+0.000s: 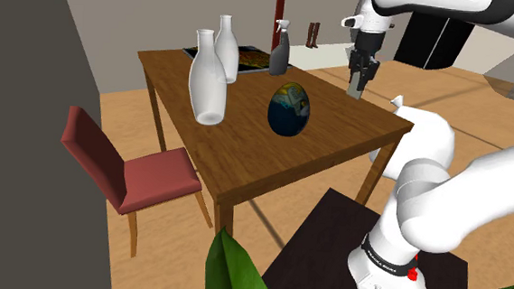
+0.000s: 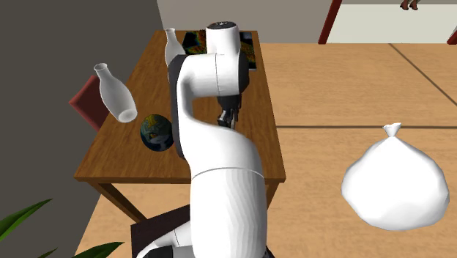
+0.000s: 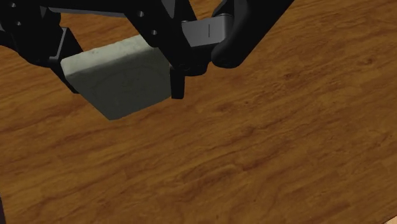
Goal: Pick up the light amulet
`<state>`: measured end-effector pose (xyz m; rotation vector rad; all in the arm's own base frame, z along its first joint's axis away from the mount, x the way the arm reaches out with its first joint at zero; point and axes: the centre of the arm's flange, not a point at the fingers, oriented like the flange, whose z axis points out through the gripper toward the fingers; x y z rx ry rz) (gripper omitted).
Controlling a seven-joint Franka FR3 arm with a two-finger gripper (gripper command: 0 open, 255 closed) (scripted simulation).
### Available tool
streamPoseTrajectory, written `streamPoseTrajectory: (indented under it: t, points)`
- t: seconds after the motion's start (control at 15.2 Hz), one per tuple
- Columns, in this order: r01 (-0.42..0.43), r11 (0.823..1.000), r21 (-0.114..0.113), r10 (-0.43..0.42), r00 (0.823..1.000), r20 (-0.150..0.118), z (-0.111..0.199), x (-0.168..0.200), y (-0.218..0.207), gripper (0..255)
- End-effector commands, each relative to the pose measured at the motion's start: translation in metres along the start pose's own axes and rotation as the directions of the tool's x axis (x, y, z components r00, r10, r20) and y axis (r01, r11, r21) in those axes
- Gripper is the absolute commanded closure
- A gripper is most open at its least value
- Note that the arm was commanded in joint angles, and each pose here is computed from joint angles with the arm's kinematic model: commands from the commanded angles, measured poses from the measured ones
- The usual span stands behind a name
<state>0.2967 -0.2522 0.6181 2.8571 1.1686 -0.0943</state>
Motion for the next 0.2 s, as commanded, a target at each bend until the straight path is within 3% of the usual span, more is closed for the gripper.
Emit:
streamPoseTrajectory:
  t: [0.0, 0.13]
  points:
    - [0.0, 1.0, 0.0, 0.0, 1.0, 0.0, -0.012, -0.0014, 0.0009, 255]
    - [0.0, 1.0, 0.0, 0.0, 1.0, 0.0, -0.0128, -0.0014, 0.0009, 255]
